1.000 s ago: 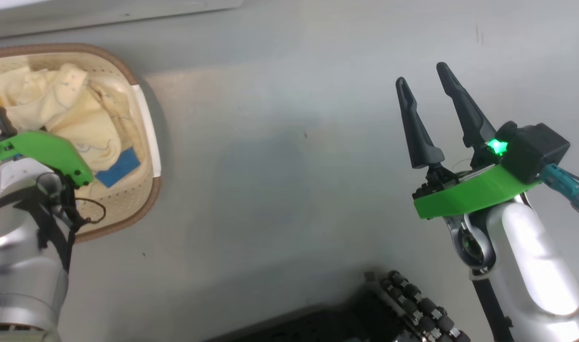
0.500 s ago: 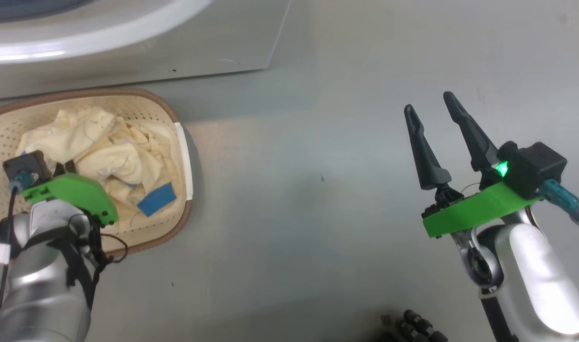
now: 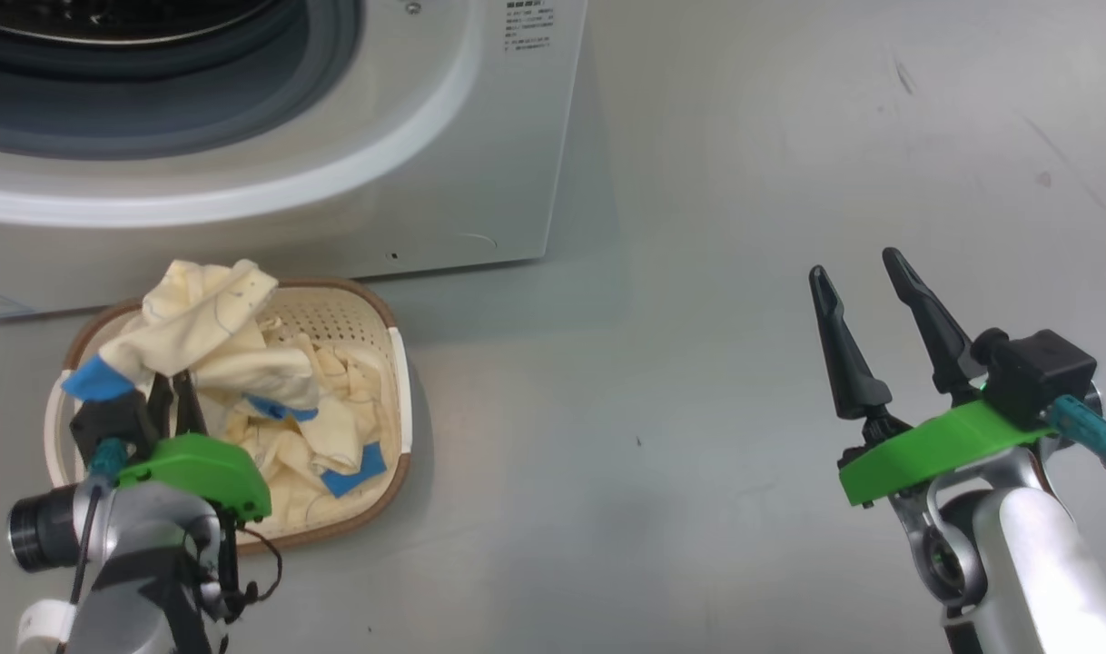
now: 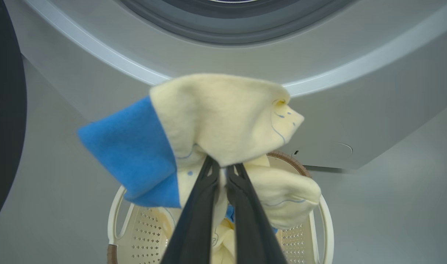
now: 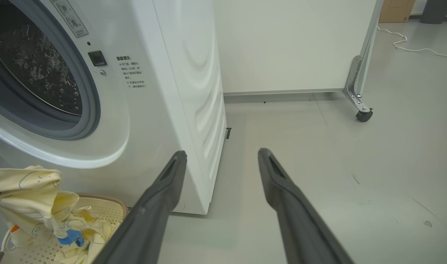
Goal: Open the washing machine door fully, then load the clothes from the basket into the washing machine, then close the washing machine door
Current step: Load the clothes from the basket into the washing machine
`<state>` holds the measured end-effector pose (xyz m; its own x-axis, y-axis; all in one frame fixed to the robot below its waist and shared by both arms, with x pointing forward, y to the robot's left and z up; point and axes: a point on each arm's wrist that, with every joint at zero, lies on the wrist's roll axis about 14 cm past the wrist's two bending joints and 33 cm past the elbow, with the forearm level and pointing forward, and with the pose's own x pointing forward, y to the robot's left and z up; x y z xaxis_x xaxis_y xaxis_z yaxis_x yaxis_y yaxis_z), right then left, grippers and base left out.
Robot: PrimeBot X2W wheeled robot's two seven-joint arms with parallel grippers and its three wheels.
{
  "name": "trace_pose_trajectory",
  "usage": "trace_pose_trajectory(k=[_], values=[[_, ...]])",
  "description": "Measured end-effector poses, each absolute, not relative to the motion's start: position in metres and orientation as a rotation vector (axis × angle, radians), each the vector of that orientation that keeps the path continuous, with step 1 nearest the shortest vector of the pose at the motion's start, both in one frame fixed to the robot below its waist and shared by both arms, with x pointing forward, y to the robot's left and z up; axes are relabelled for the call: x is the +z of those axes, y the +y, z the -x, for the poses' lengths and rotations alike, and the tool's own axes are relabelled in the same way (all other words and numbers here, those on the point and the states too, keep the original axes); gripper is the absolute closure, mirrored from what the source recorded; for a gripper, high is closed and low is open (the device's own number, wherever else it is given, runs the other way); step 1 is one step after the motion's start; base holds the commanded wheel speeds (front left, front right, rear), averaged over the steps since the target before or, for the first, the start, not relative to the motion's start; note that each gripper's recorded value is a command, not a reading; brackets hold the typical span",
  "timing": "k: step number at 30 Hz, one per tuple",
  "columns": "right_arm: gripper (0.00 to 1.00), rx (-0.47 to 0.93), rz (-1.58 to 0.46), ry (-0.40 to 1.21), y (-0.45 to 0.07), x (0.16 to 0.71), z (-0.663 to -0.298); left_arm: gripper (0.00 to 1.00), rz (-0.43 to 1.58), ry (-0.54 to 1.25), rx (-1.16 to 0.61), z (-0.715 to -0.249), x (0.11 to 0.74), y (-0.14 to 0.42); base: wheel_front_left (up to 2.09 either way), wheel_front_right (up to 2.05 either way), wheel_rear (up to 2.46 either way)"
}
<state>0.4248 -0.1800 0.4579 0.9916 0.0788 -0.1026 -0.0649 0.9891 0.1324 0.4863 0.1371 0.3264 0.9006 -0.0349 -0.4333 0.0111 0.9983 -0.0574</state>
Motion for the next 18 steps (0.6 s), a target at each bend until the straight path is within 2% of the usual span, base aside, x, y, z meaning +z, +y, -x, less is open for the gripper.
trace_pose_trajectory(k=[8, 18], values=[[0.00, 0.051, -0.117, 0.058, -0.187, 0.486, -0.405, 1.00, 0.030, 0.292, -0.048, -0.462, 0.383, 0.138, 0.00, 0.00, 0.00], [0.00, 0.036, -0.110, 0.030, -0.190, 0.505, -0.380, 1.00, 0.025, 0.210, -0.033, -0.423, 0.416, 0.142, 0.00, 0.00, 0.00]])
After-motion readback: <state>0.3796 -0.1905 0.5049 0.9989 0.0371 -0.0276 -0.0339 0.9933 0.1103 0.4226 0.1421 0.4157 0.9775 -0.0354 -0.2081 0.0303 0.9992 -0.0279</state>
